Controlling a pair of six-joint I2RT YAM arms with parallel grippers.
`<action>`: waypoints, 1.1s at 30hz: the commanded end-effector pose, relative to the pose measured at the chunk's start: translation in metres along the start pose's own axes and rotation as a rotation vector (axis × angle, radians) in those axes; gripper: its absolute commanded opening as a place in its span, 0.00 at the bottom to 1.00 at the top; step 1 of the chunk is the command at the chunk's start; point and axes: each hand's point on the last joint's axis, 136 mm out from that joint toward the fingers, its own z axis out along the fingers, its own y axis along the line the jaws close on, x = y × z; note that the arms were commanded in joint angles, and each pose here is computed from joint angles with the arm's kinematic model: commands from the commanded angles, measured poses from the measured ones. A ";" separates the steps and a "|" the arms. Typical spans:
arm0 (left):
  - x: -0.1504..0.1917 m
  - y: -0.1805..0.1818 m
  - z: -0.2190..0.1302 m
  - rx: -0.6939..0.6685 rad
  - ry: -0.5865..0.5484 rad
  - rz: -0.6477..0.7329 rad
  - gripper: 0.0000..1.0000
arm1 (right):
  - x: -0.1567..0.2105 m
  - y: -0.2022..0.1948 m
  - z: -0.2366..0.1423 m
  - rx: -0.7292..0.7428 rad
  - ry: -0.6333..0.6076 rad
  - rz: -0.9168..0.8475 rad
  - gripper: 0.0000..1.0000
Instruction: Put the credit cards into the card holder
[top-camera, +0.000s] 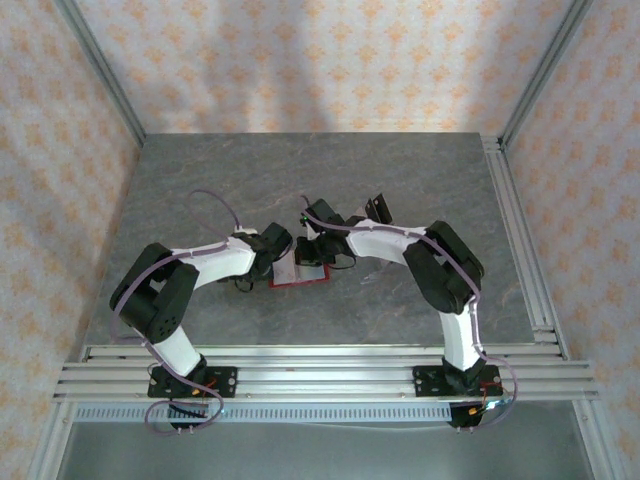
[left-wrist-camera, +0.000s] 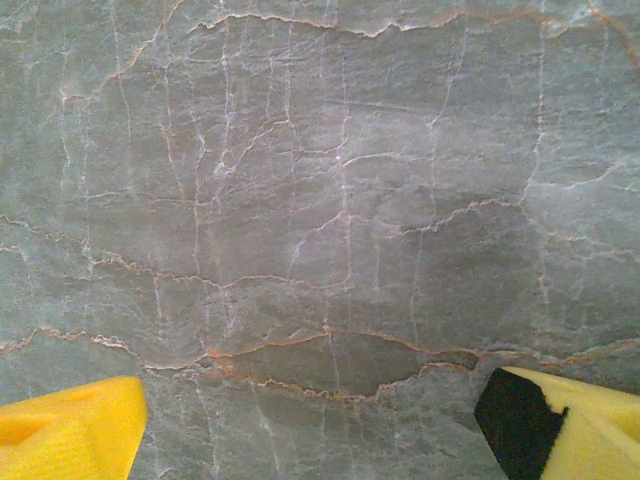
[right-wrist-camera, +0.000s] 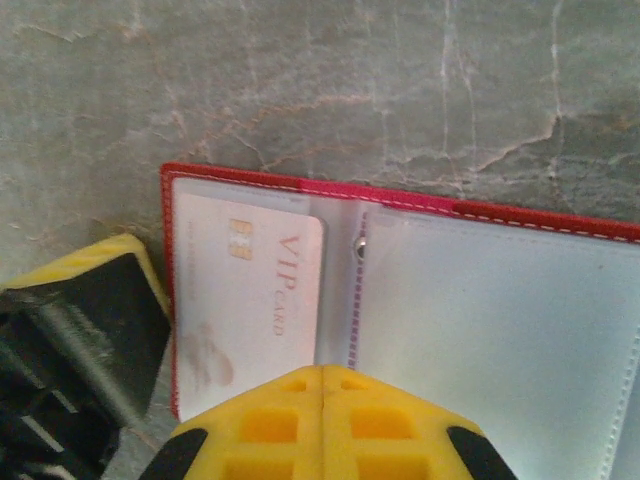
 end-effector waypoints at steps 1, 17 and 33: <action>0.025 -0.024 0.007 0.081 0.082 0.031 0.92 | -0.003 0.001 0.009 0.005 0.011 -0.007 0.01; 0.019 -0.024 0.003 0.080 0.072 0.026 0.92 | 0.008 0.010 0.013 0.006 0.029 -0.030 0.02; -0.030 -0.031 -0.051 0.434 0.027 -0.168 0.95 | 0.012 -0.025 -0.062 0.087 -0.094 0.021 0.39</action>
